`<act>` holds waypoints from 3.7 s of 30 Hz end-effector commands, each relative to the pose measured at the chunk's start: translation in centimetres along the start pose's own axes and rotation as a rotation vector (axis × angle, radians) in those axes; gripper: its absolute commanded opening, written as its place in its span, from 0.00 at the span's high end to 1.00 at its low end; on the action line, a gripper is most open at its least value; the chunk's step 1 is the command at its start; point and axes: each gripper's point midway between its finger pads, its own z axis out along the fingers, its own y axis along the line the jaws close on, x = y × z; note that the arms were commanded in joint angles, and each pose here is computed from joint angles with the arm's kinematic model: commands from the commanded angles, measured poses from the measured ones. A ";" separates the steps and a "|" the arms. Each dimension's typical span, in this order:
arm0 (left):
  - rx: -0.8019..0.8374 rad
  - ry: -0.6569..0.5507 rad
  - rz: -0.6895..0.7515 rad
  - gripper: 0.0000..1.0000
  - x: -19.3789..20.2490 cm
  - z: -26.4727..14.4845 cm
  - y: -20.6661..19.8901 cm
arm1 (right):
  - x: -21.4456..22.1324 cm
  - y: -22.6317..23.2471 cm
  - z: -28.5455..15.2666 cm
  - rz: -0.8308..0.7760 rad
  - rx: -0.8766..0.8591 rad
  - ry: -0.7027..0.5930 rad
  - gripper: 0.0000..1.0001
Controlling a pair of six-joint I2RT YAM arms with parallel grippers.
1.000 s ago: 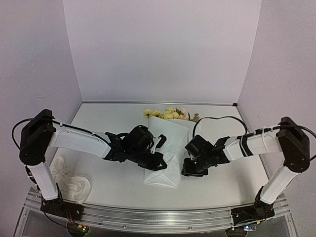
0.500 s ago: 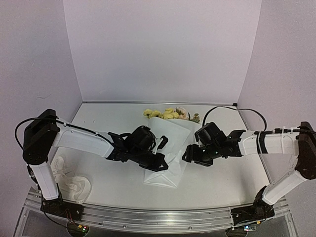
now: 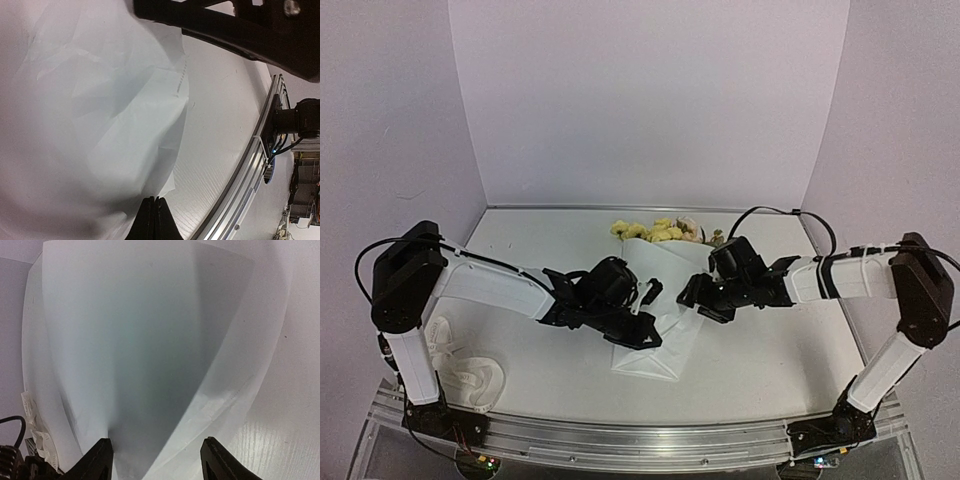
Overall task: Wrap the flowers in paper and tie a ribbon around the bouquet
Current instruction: Pass from the left arm to the right, then adjust the folded bouquet at the center of the board.
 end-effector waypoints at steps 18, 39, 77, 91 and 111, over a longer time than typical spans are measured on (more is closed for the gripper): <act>0.056 -0.037 0.066 0.70 -1.6 -1.5 -2.6 | -2.6 -0.3 2.8 0.048 -0.045 -0.002 1.00; -0.063 -0.008 -0.013 0.90 1.9 -1.4 3.3 | -2.0 -1.8 2.8 -0.119 0.060 0.107 1.00; -0.010 0.071 -0.044 0.89 3.3 1.2 3.0 | -2.7 -5.1 3.4 -0.143 0.169 0.176 1.00; 0.016 0.085 -0.035 0.90 2.6 2.0 2.3 | -1.3 -5.2 -1.6 -0.105 0.184 0.197 0.58; 0.031 0.086 -0.029 0.91 2.5 1.9 1.9 | -0.1 -7.6 2.6 0.012 0.159 0.159 0.50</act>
